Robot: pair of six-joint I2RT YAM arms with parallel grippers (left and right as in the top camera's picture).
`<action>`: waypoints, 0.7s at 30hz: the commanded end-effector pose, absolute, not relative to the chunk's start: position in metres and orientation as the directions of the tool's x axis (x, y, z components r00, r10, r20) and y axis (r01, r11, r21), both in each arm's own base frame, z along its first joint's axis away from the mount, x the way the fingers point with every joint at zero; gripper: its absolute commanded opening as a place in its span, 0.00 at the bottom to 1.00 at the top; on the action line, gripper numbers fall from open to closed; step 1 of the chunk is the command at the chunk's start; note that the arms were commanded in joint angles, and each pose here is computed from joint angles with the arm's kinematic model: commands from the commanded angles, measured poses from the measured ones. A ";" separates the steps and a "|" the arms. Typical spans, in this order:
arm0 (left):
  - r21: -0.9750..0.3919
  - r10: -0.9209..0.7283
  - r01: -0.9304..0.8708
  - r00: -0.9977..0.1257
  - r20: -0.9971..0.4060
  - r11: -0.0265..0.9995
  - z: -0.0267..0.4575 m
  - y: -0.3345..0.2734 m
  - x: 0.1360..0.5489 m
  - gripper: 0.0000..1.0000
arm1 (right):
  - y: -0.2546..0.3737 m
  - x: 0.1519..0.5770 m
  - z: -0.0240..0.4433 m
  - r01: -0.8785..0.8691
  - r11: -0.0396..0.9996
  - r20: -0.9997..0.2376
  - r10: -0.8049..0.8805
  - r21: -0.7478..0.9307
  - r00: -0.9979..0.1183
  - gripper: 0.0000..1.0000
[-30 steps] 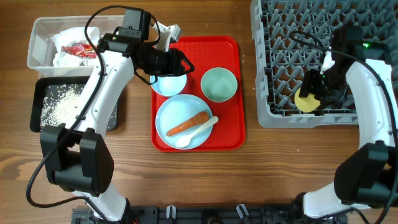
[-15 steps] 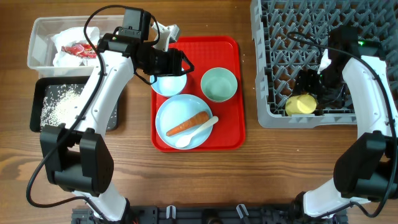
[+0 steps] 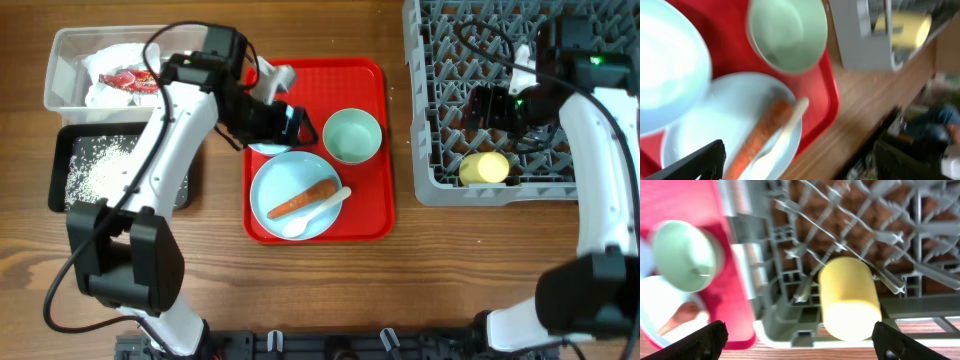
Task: Sort waste into correct bins and load items into the dishwasher rack
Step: 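Grasp the carrot on the blue plate with the left gripper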
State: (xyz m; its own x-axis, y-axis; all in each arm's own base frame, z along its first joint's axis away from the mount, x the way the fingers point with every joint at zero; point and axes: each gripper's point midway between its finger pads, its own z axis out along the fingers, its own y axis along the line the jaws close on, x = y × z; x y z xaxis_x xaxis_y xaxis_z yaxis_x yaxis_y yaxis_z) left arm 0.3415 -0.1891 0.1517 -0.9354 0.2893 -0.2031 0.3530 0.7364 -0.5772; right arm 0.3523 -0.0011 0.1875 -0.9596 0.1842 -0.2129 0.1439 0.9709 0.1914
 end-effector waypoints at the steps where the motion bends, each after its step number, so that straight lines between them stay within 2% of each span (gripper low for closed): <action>1: -0.464 0.469 0.522 -0.851 -0.236 0.716 0.147 -0.197 0.324 0.94 | 0.015 0.354 0.209 0.067 0.975 -0.280 0.127 0.213 -0.951 0.96; 4: -0.385 0.503 0.536 -0.843 -0.190 0.752 0.138 -0.198 0.316 0.91 | 0.025 0.354 0.203 0.037 0.977 -0.277 0.096 0.212 -0.956 0.96; 8: -0.168 0.514 0.517 -0.855 -0.066 0.839 0.118 -0.176 0.306 0.89 | 0.035 0.354 0.200 0.012 0.977 -0.271 0.070 0.211 -0.960 0.96; 10: -0.102 0.533 0.533 -0.845 -0.034 0.840 0.109 -0.170 0.300 0.88 | 0.036 0.356 0.200 0.007 0.977 -0.277 0.067 0.212 -0.958 0.96; 14: -0.030 0.496 0.497 -0.868 -0.039 0.867 0.087 -0.163 0.305 0.73 | 0.037 0.357 0.200 0.005 0.977 -0.283 0.066 0.212 -0.957 0.96; 19: -0.038 0.483 0.487 -0.872 -0.084 0.873 0.057 -0.166 0.309 0.73 | 0.036 0.358 0.200 -0.014 0.978 -0.287 0.047 0.206 -0.957 0.96; 21: -0.077 0.523 0.529 -0.848 -0.089 0.845 0.048 -0.173 0.302 0.73 | 0.037 0.357 0.200 -0.016 0.979 -0.287 0.044 0.206 -0.957 0.96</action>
State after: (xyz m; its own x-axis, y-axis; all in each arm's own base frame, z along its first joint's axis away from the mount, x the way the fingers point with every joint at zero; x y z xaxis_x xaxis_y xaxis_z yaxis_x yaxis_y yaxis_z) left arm 0.3117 -0.1747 0.0606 -0.8575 0.5058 -0.0945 0.5125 0.8559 -0.0692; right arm 0.3574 0.0333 0.2051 -0.9522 0.0698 -0.2973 0.0104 0.9803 0.1971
